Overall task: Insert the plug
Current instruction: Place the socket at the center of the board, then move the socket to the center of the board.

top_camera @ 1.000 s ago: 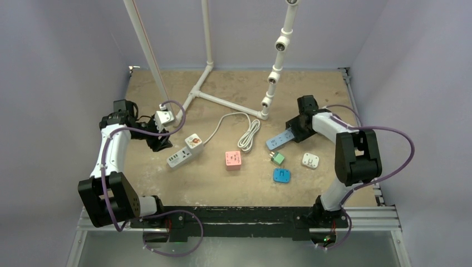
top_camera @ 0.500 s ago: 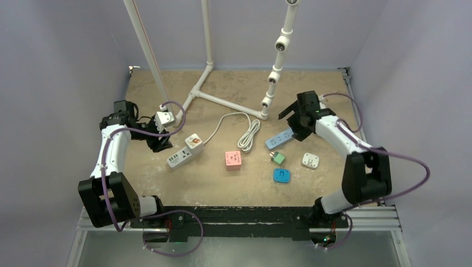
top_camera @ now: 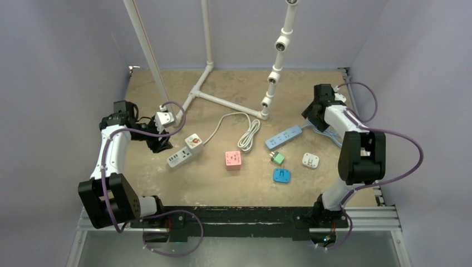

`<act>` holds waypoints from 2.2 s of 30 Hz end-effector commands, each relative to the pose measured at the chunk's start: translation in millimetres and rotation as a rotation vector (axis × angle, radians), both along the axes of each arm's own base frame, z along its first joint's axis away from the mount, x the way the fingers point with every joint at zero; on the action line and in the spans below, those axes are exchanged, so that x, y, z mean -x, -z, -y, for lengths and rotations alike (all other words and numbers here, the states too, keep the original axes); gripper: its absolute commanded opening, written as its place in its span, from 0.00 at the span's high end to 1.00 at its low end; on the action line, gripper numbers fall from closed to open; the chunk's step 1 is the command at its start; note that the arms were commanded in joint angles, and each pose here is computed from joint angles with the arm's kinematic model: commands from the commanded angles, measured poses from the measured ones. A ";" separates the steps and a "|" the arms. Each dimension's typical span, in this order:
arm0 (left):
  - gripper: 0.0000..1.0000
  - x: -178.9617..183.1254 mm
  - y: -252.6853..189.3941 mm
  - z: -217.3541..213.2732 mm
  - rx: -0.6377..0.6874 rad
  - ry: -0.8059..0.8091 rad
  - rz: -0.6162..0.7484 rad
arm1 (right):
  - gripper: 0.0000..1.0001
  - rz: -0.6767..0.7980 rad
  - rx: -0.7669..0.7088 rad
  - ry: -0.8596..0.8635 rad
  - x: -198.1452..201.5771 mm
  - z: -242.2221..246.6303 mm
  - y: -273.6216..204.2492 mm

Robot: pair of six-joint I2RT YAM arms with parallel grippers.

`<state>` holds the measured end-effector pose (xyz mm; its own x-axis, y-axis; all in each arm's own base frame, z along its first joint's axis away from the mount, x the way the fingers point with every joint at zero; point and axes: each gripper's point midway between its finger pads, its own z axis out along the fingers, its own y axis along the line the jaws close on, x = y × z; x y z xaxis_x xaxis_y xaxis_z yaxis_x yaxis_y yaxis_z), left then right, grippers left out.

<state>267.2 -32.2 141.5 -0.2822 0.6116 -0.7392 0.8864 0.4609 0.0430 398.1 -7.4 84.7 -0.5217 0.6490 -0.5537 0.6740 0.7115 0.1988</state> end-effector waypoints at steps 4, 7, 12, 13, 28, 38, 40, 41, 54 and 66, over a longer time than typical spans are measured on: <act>0.42 -0.1 -14.6 4.4 0.000 0.037 0.056 | 0.33 0.013 0.118 0.092 -3.4 52.7 -9.5; 0.42 -1.3 -13.5 4.5 0.001 0.039 0.056 | 0.43 -0.020 0.089 0.081 9.4 46.9 5.0; 0.42 -3.0 -13.8 4.6 0.005 0.040 0.054 | 0.52 -0.073 0.052 0.092 35.7 40.4 29.6; 0.42 -2.9 -13.9 4.4 0.002 0.040 0.056 | 0.53 -0.082 0.050 0.094 38.7 40.2 33.0; 0.43 -1.2 -12.0 3.4 -0.007 0.040 0.053 | 0.88 0.051 0.060 0.057 13.7 41.2 -25.9; 0.43 -3.2 -15.2 5.3 0.013 0.032 0.051 | 1.00 0.031 0.094 0.115 -34.3 73.3 -11.2; 0.43 -4.2 -16.2 5.1 0.013 0.030 0.051 | 1.00 -0.002 0.069 0.111 -35.3 69.5 5.5; 0.43 -4.6 -16.9 5.0 0.013 0.030 0.053 | 1.00 -0.021 0.057 0.109 -33.8 67.6 14.7; 0.43 -4.5 -20.8 5.4 0.013 0.034 0.059 | 1.00 -0.094 0.020 0.103 34.9 49.9 54.2; 0.40 -3.5 -34.0 13.6 0.056 0.054 0.067 | 0.72 0.007 0.091 0.096 26.2 50.7 -8.9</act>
<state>267.8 -33.8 150.7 -0.2624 0.6124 -0.7457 0.8929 0.4472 0.0530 353.1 -50.9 31.4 -0.5412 0.6649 -0.5149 0.7438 0.6641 0.0757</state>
